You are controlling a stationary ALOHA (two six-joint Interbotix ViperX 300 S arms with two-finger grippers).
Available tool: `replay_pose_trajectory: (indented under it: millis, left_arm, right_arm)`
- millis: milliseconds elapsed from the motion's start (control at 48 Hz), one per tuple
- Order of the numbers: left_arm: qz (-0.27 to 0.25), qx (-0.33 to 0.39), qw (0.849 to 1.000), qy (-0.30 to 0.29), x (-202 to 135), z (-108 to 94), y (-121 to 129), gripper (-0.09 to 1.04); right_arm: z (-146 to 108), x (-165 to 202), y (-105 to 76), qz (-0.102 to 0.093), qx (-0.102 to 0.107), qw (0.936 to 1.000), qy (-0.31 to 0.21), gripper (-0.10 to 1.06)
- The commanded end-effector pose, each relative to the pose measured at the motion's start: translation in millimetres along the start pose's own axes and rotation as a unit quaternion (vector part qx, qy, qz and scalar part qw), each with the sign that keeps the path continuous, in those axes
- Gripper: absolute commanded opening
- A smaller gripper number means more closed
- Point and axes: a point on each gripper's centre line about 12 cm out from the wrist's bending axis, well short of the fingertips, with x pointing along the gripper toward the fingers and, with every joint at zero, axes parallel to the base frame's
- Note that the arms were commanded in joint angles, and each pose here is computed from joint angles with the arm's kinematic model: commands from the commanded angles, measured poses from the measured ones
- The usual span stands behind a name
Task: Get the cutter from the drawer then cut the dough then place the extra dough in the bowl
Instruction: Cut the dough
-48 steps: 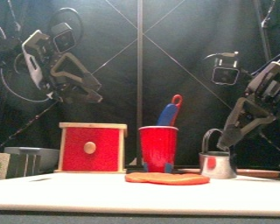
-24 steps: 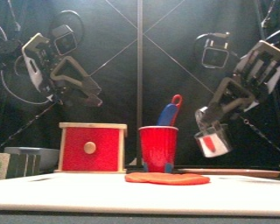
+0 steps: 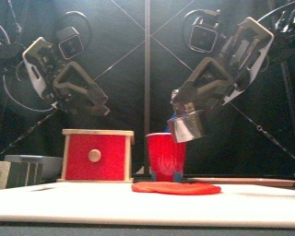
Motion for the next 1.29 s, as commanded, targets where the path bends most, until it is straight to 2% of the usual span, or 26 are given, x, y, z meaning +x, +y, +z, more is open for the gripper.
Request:
replay_pose_trajectory:
  millis: [21, 229, 521, 917, 1292]
  left_arm:
    - [-0.004, 0.0, 1.0, -0.014, 3, 8, -3, 0.8]
    - [-0.004, 0.003, 1.0, -0.013, 3, 8, -3, 0.8]
    - [-0.004, 0.0, 1.0, -0.015, 3, 9, -3, 0.8]
    - [-0.003, 0.0, 1.0, -0.012, 2, 7, -2, 0.8]
    - [-0.002, 0.0, 1.0, -0.004, 0, 1, -1, 0.8]
  right_arm:
    - [7, 7, 9.9, 0.014, 0.004, 0.9996, -0.025, 0.49]
    - [3, 12, 21.5, 0.034, -0.019, 0.9991, -0.019, 0.49]
    - [-2, 10, 20.2, 0.04, -0.038, 0.9984, -0.011, 0.49]
    - [-3, 15, 4.9, 0.019, -0.025, 0.9995, -0.007, 0.49]
    - [-4, 32, 2.9, 0.017, -0.023, 0.9995, -0.009, 0.54]
